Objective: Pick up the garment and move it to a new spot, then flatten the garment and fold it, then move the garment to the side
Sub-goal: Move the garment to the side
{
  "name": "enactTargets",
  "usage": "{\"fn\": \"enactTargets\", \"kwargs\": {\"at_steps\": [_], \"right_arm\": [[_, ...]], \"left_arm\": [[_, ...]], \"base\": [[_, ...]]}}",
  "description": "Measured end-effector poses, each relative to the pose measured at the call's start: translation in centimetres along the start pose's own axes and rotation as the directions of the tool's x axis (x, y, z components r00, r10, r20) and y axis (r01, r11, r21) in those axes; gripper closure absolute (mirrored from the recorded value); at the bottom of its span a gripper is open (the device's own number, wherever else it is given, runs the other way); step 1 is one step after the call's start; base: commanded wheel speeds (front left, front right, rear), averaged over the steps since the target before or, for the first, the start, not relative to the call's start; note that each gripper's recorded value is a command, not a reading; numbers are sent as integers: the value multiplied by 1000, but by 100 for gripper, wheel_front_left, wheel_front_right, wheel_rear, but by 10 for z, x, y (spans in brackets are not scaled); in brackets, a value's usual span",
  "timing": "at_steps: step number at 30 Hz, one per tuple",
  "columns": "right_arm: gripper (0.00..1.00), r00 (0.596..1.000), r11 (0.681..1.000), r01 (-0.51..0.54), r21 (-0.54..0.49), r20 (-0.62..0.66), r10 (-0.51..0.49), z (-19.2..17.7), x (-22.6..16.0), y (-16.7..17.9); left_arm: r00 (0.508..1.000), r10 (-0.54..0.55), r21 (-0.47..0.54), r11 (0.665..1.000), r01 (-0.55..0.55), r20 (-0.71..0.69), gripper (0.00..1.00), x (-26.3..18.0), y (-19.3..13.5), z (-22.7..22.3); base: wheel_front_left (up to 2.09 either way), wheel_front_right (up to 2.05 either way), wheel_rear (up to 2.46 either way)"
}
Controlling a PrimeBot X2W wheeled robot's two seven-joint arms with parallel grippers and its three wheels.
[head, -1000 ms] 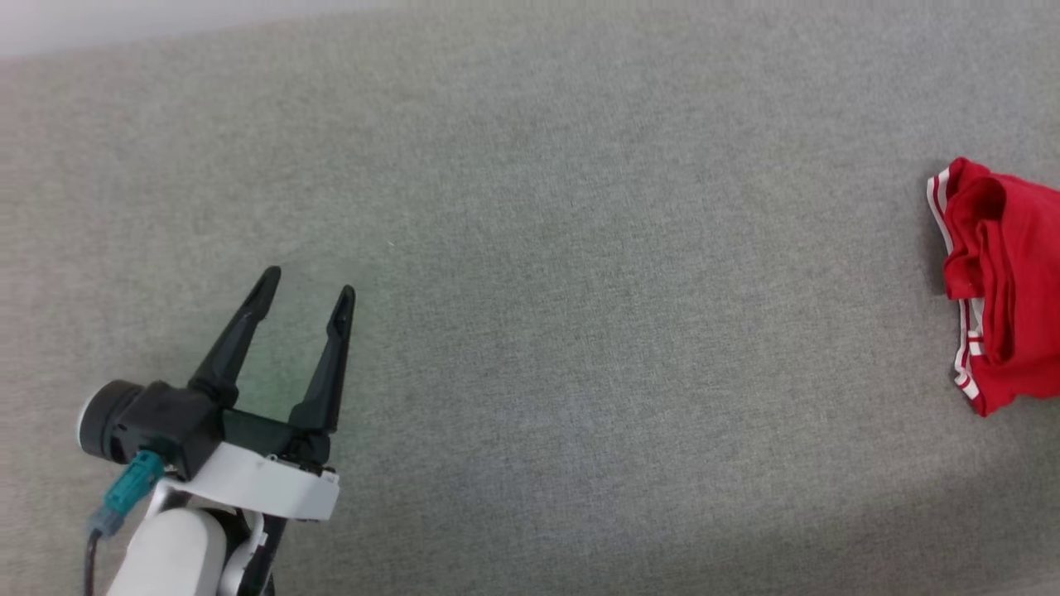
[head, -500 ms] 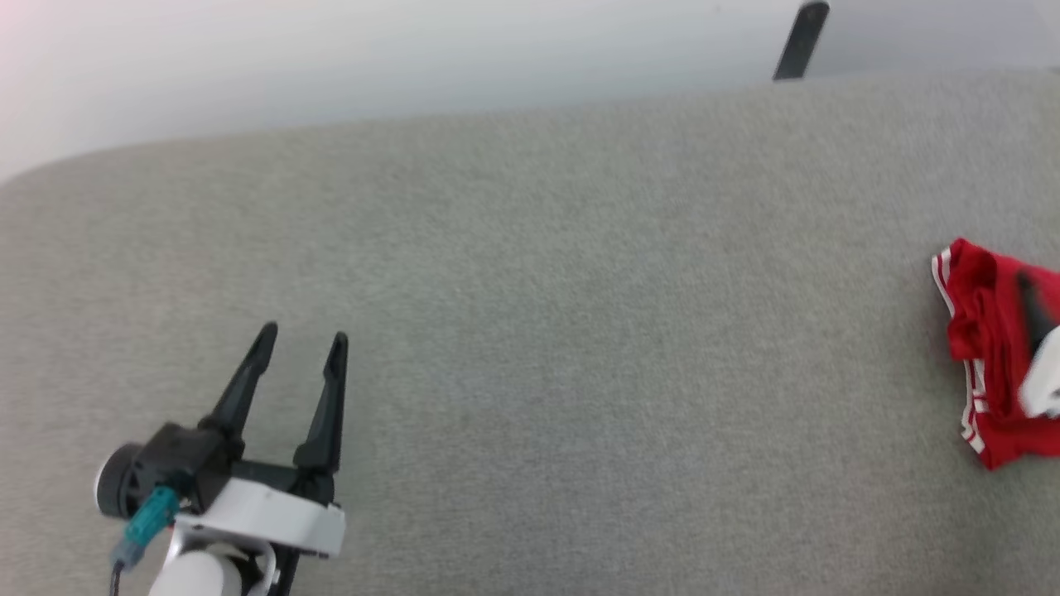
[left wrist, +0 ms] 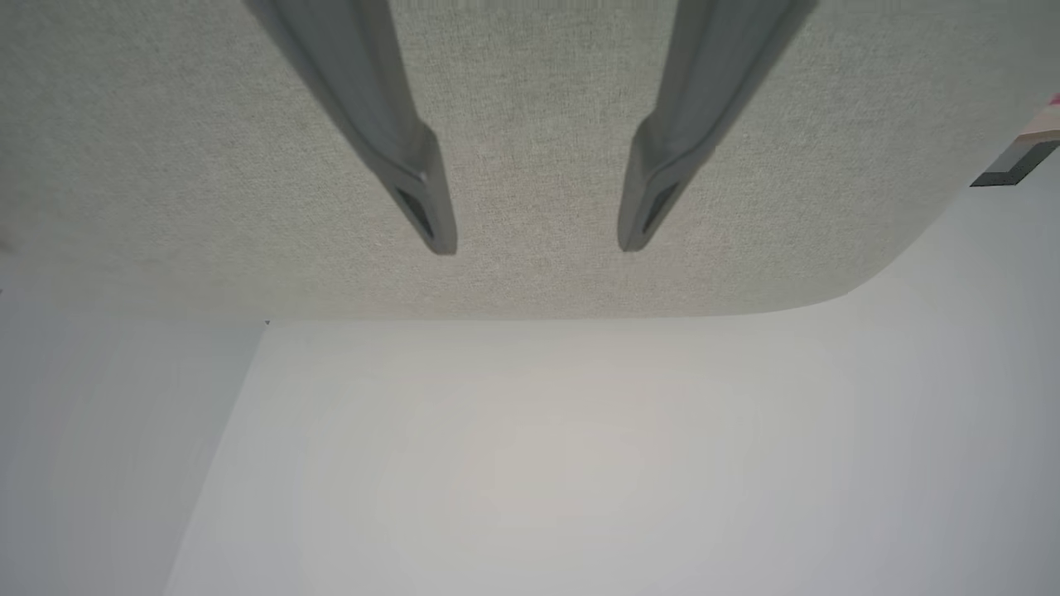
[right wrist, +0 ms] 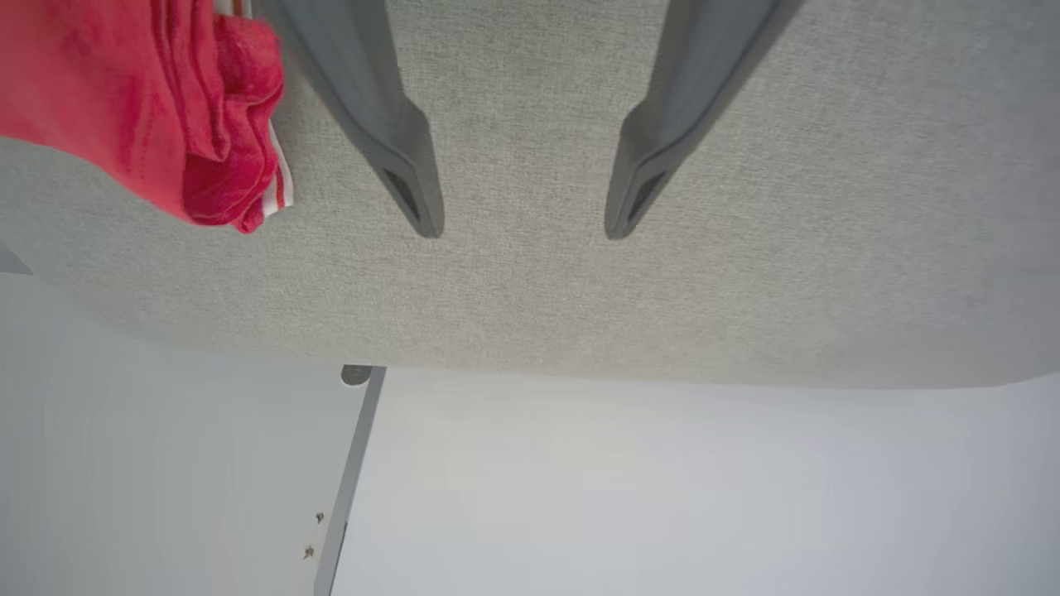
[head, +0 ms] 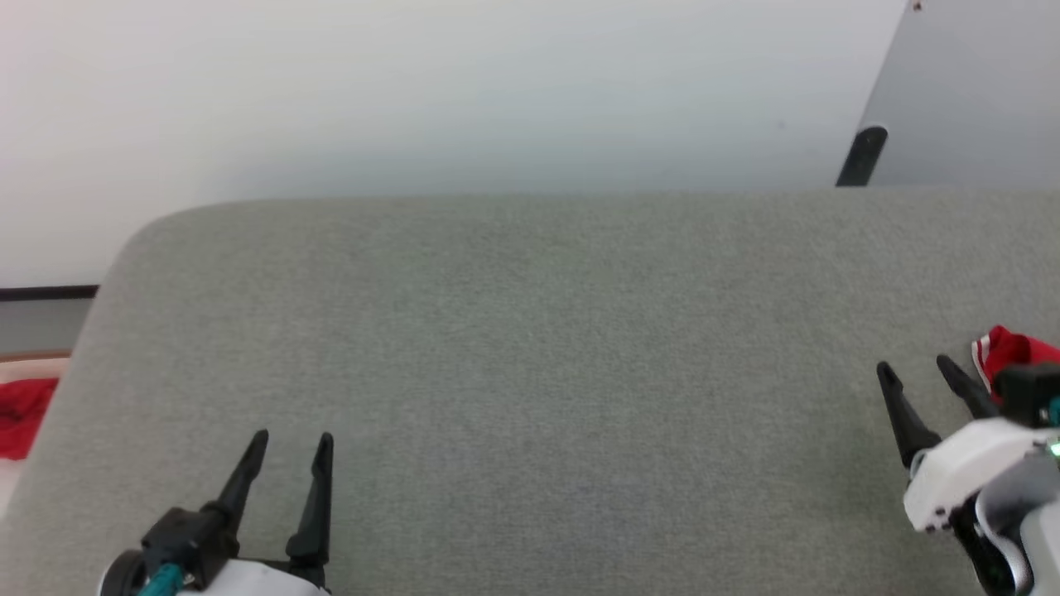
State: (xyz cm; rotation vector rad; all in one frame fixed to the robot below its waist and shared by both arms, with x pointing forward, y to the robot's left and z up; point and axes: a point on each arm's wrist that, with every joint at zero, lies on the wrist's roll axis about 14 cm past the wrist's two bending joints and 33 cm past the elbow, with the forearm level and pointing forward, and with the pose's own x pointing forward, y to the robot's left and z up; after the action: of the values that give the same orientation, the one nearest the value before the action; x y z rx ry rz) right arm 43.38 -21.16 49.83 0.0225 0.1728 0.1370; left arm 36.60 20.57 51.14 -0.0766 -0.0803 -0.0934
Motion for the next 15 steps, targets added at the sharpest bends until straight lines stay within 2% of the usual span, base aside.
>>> {"fn": "enactTargets", "kwargs": {"at_steps": [8,15], "right_arm": [[0,989,1000,3,18,145,-5,8,-27,16],[0,981,999,26,30,193,-31,13,-49,22]], "left_arm": [[998,51,-5,999,-51,22,0,-21,13,8],[997,71,-6,997,-71,34,0,-31,18,12]], "base": [[0,0,0],[0,0,0]]}}
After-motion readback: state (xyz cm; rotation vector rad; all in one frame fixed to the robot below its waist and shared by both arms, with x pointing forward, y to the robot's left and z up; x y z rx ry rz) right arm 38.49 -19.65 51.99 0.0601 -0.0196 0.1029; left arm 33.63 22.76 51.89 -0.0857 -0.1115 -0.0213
